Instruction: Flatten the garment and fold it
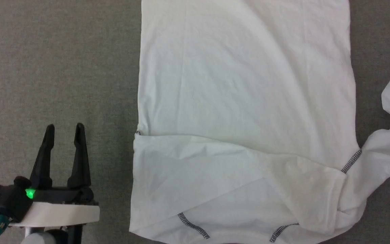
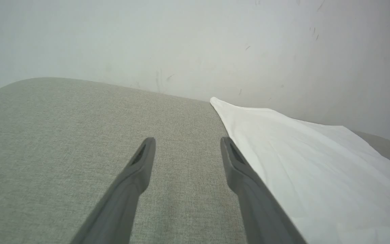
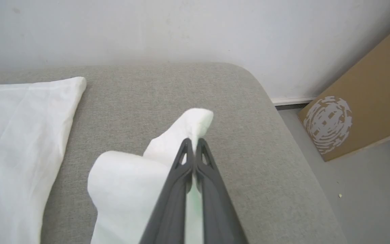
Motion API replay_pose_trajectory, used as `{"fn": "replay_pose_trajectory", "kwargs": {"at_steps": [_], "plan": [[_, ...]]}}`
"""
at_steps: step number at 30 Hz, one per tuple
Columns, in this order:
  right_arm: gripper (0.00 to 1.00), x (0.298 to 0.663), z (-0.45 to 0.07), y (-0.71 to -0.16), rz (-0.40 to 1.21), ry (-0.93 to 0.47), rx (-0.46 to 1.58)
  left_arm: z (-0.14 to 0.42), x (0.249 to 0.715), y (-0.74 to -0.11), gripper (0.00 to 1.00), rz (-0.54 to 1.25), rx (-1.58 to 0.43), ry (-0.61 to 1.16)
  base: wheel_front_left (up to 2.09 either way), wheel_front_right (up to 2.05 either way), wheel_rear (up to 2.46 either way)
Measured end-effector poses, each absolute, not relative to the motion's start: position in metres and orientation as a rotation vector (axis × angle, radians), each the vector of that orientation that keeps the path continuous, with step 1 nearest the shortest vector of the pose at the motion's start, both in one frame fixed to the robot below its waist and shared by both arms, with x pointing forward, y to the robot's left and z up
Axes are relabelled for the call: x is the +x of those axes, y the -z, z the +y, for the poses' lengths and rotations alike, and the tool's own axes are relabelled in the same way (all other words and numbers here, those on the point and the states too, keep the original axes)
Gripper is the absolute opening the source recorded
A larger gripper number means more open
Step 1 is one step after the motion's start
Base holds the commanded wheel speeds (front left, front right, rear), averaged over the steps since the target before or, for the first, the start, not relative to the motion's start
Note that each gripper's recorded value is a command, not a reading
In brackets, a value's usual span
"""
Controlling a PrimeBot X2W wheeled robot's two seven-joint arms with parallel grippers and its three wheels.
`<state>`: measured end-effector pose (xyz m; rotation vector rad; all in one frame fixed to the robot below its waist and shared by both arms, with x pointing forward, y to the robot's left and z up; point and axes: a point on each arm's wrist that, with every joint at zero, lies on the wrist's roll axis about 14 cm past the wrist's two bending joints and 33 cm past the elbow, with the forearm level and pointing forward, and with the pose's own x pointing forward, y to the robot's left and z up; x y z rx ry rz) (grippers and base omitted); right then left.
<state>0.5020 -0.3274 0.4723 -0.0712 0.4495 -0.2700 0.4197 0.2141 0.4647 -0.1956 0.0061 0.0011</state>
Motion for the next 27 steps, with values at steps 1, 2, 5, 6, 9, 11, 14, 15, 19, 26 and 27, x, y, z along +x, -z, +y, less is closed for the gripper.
{"fn": "replay_pose_trajectory", "kwargs": {"at_steps": [1,2,5,6,9,11,14,15,19,26,27], "plan": [[0.00,0.495,-0.336,-0.480,0.439,0.288,-0.082,0.215,0.416,-0.468,1.00,0.003,-0.194,-0.006,0.00,0.00,0.00],[0.00,0.488,-0.345,-0.489,0.427,0.308,-0.094,0.216,0.411,-0.471,1.00,0.000,-0.192,-0.009,0.00,0.00,0.00],[0.00,0.466,-0.372,-0.515,0.386,0.371,-0.118,0.218,0.400,-0.483,1.00,-0.020,-0.185,-0.022,0.00,0.00,0.00],[0.00,0.459,-0.380,-0.523,0.368,0.392,-0.118,0.219,0.396,-0.487,1.00,-0.025,-0.183,-0.024,0.00,0.00,0.00],[0.00,0.437,-0.402,-0.542,0.328,0.448,-0.116,0.220,0.386,-0.496,1.00,-0.039,-0.173,-0.030,0.00,0.00,0.00],[0.00,0.429,-0.409,-0.547,0.319,0.469,-0.115,0.220,0.383,-0.499,1.00,-0.042,-0.164,-0.032,0.00,0.00,0.00],[0.00,0.406,-0.428,-0.558,0.296,0.522,-0.115,0.222,0.375,-0.504,1.00,-0.047,-0.148,-0.036,0.00,0.00,0.00],[0.00,0.398,-0.434,-0.561,0.289,0.541,-0.112,0.222,0.373,-0.506,1.00,-0.051,-0.148,-0.036,0.00,0.00,0.00],[0.00,0.376,-0.453,-0.576,0.259,0.596,-0.124,0.224,0.366,-0.513,1.00,-0.065,-0.146,-0.046,0.00,0.00,0.00],[0.00,0.368,-0.455,-0.590,0.213,0.593,-0.123,0.226,0.356,-0.521,1.00,-0.087,-0.148,-0.062,0.00,0.00,0.00],[0.00,0.369,-0.452,-0.592,0.207,0.581,-0.120,0.226,0.355,-0.522,1.00,-0.088,-0.149,-0.065,0.00,0.00,0.00]]}}
